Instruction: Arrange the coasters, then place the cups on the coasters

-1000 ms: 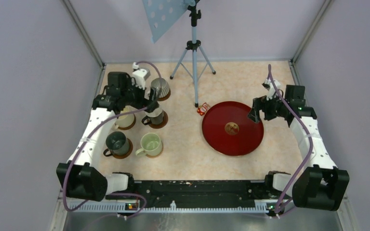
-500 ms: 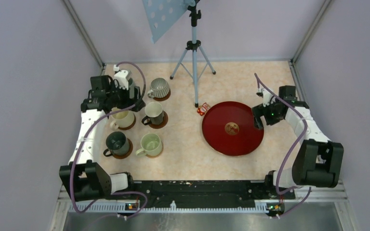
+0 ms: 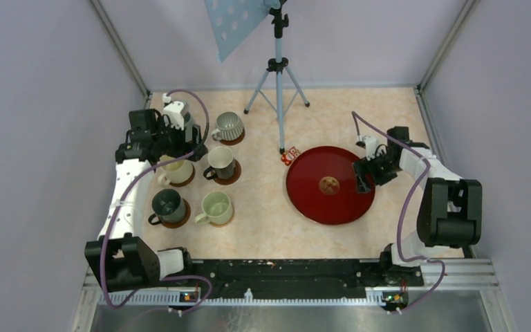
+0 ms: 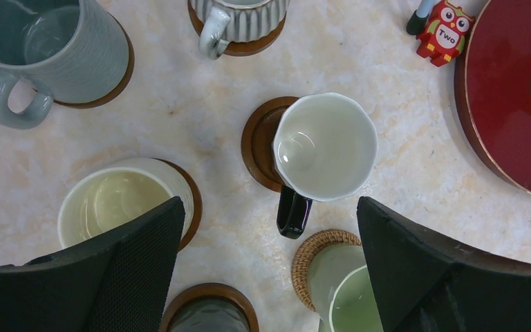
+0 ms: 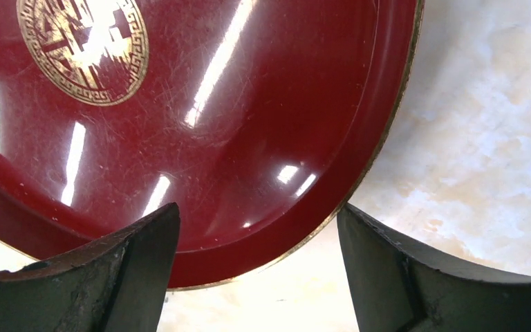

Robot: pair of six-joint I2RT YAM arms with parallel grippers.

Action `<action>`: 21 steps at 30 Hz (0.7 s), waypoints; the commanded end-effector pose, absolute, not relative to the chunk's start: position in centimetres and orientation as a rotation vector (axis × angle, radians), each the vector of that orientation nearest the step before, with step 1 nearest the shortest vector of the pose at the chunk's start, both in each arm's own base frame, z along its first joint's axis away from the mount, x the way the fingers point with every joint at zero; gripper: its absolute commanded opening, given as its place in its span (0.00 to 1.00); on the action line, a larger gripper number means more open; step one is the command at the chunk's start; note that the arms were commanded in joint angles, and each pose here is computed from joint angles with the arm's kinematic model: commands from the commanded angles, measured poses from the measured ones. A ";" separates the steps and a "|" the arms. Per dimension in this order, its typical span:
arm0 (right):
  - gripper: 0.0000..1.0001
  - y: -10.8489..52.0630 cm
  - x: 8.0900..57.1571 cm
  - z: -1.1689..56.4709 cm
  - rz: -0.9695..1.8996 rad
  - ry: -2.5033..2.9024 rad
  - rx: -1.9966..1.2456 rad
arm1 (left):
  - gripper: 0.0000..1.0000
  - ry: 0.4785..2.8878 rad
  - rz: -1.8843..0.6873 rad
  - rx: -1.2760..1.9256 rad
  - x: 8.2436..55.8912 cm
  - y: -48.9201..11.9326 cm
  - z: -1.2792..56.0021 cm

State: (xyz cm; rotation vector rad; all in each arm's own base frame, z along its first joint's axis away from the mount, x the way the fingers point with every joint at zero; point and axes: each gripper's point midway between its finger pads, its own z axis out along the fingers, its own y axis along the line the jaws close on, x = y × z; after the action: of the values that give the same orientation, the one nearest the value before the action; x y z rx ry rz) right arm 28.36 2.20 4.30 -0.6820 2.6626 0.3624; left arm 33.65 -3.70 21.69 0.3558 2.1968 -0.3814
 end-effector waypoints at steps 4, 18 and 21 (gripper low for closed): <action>0.82 7.9 26.0 5.0 0.502 2.609 -0.917 | 0.99 2.141 -0.374 0.365 33.6 -3.8 22.9; 0.87 10.8 30.7 15.9 0.533 2.234 -0.703 | 0.99 2.134 -0.402 0.359 33.5 -4.1 23.8; 0.88 8.2 32.9 20.4 0.518 2.129 -0.561 | 0.99 2.103 -0.377 0.347 34.1 -3.6 25.3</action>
State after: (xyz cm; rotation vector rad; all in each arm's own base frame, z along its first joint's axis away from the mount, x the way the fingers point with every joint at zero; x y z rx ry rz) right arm 28.25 10.17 11.75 -0.7384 2.3899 0.5474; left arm 33.26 -3.96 21.88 0.3558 2.1927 -0.4001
